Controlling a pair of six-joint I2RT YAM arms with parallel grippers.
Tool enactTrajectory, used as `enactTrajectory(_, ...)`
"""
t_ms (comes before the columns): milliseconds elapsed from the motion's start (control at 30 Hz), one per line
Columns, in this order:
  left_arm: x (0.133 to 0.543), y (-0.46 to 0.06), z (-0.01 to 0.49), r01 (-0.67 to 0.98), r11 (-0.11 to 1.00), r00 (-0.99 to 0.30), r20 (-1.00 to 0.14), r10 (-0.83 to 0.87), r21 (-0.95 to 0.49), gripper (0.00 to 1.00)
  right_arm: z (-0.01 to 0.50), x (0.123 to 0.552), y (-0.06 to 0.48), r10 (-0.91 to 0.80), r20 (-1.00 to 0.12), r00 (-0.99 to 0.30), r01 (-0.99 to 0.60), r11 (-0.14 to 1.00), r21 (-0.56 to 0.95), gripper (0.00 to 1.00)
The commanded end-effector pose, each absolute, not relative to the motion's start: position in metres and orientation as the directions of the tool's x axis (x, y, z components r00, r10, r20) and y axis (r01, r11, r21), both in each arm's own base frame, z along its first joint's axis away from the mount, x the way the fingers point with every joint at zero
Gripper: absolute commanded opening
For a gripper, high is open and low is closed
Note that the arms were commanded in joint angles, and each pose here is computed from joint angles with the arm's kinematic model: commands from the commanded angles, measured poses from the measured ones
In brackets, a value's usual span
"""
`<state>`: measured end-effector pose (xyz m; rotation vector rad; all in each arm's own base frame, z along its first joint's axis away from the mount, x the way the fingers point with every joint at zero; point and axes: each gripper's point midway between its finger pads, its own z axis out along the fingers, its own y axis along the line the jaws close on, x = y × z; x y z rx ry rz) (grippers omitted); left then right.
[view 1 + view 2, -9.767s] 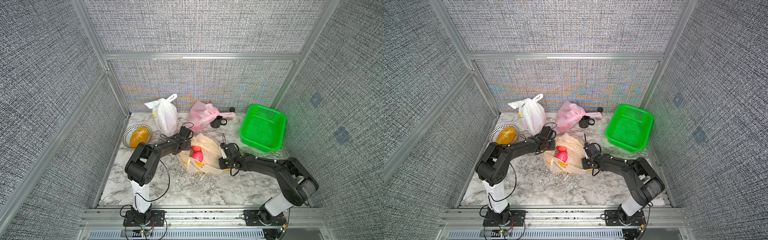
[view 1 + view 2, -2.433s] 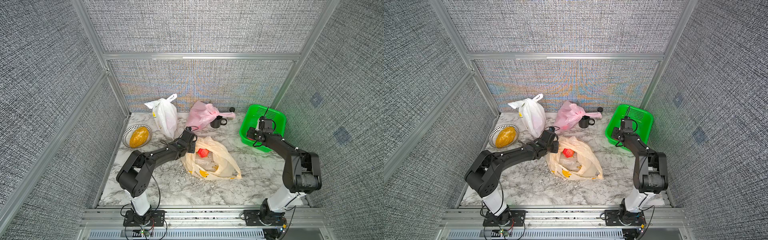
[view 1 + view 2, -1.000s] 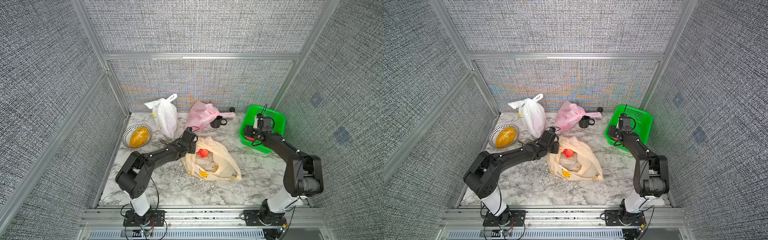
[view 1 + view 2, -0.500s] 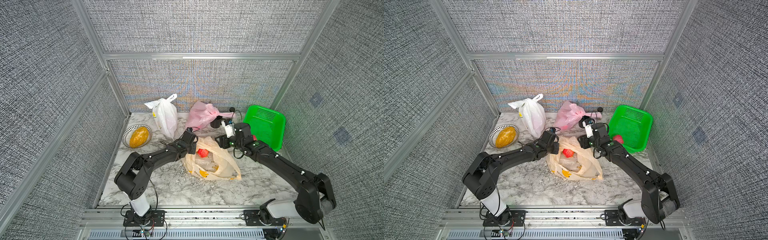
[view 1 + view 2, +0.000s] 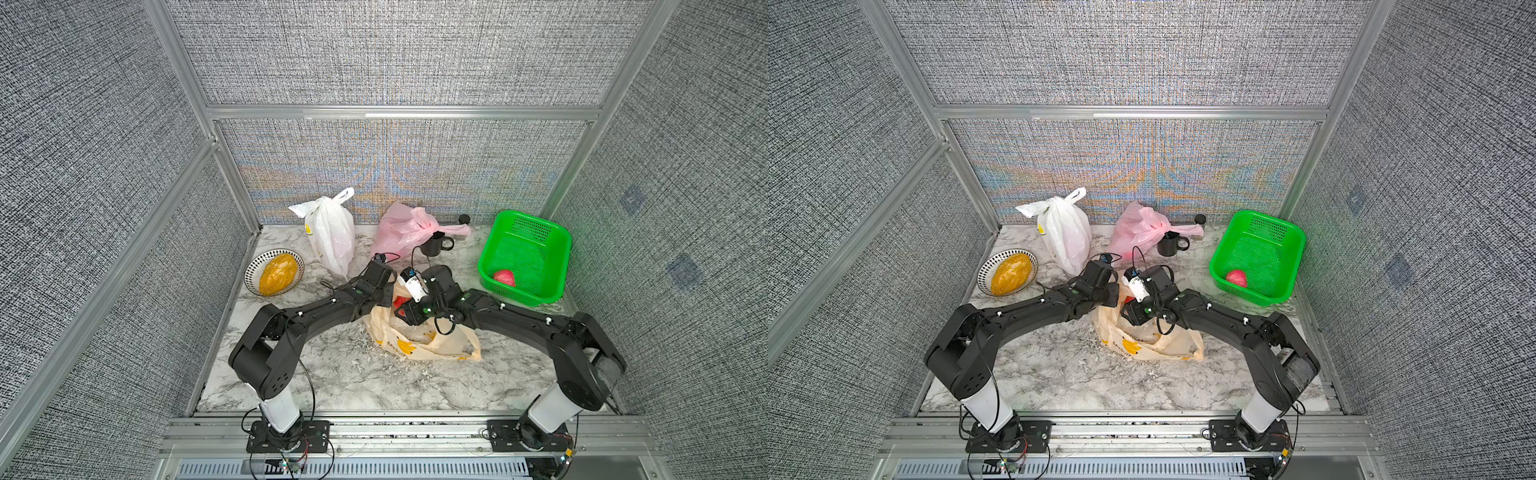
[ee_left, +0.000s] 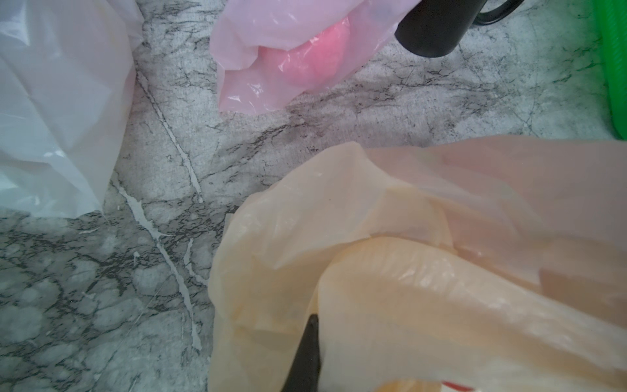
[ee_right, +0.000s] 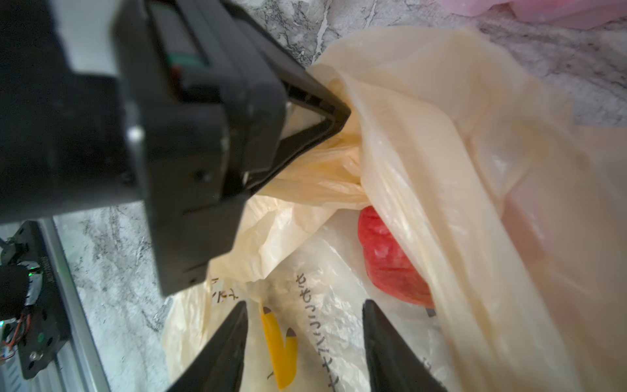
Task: Untie the knot of a plastic bag & take out the apple
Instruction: Pick up the apple from the plastic bag.
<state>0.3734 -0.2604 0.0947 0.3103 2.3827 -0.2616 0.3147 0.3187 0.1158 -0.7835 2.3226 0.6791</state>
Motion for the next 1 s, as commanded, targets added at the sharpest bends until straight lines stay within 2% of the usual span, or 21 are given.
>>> enactTrajectory(0,0.377,-0.262,0.103,0.289,0.951,-0.705,-0.696,0.137,-0.106,0.1,0.126,0.337,0.322,-0.349,-0.73,-0.588,-0.668,0.718,0.195,0.62)
enactTrajectory(233,0.377,-0.263,0.101,0.289,0.951,-0.709,-0.692,0.136,-0.11,0.11,0.115,0.357,0.31,-0.387,-0.727,-0.567,-0.625,0.777,0.074,0.71)
enactTrajectory(567,0.377,-0.264,0.1,0.288,0.951,-0.713,-0.688,0.136,-0.11,0.12,0.083,0.365,0.303,-0.424,-0.695,-0.581,-0.598,0.801,0.011,0.82)
enactTrajectory(833,0.377,-0.264,0.098,0.289,0.951,-0.715,-0.685,0.14,-0.107,0.12,0.062,0.368,0.301,-0.43,-0.676,-0.598,-0.584,0.812,0.0,0.84)
enactTrajectory(967,0.377,-0.264,0.098,0.29,0.951,-0.716,-0.684,0.142,-0.106,0.12,0.063,0.37,0.303,-0.419,-0.688,-0.593,-0.581,0.814,0.005,0.8)
